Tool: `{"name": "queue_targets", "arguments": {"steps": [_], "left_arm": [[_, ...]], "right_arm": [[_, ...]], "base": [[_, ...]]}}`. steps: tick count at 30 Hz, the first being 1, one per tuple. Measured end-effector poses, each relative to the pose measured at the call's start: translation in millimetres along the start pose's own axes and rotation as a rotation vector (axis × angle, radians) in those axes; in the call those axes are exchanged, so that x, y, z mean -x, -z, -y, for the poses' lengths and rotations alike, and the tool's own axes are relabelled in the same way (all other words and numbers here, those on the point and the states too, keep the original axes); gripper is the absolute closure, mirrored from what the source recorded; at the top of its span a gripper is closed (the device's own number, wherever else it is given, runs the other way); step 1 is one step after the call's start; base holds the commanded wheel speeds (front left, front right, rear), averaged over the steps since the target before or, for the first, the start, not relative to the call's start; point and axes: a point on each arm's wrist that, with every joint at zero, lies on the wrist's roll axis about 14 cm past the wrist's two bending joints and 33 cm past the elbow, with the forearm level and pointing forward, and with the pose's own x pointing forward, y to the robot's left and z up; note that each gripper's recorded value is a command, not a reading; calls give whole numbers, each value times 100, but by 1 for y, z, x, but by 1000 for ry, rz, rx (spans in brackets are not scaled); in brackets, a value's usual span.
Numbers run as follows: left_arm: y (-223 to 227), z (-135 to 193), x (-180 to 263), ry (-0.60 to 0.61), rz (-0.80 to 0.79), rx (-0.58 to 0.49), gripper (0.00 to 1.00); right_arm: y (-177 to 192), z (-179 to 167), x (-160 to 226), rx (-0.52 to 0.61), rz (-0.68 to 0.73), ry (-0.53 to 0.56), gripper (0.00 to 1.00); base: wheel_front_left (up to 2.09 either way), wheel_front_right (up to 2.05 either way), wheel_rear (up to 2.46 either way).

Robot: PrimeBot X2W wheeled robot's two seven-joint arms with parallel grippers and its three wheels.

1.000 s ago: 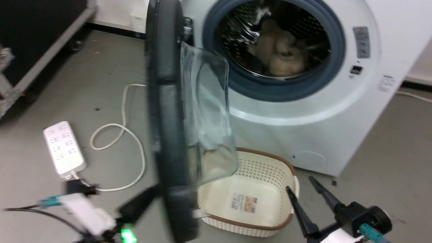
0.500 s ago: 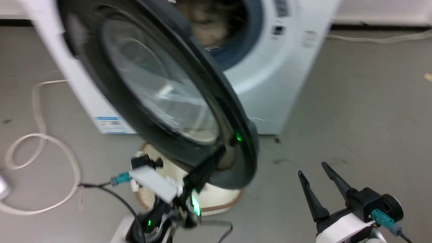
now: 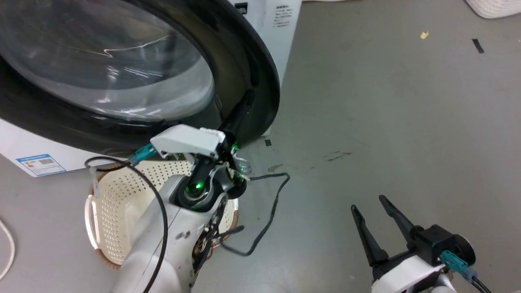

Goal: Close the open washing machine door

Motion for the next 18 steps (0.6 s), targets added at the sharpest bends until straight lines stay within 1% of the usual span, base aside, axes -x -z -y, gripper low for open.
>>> {"name": "queue_targets", "arguments": {"steps": [4,8,9,13,14,15,16,18], "left_arm": [[2,1,-1,-5,3,-7,100],[-5,5,13,1,21,-59,100],[-7,2,21,-6,23,-81,100],[-14,-10,64,-38,31,-231,100],[-16,-13,77,-45,34,-272,67],[-19,-15,90,-53,44,-320,0],[-25,-17,104,-63,68,-384,0],[-43,-15,131,-75,144,-562,0]], "right_arm": [[-6,-5,-6,-9,20,-13,0],[-14,-14,-11,-16,48,-43,0],[-16,-16,-13,-16,57,-51,0],[-26,-26,-14,-19,93,-86,0],[-27,-28,-14,-18,98,-97,0],[-28,-31,-13,-17,102,-109,0],[-29,-35,-13,-15,106,-122,0],[-31,-41,-14,-11,115,-147,0]], "base": [[0,0,0],[0,0,0],[0,0,0],[0,0,0],[0,0,0],[0,0,0],[0,0,0],[0,0,0]]}}
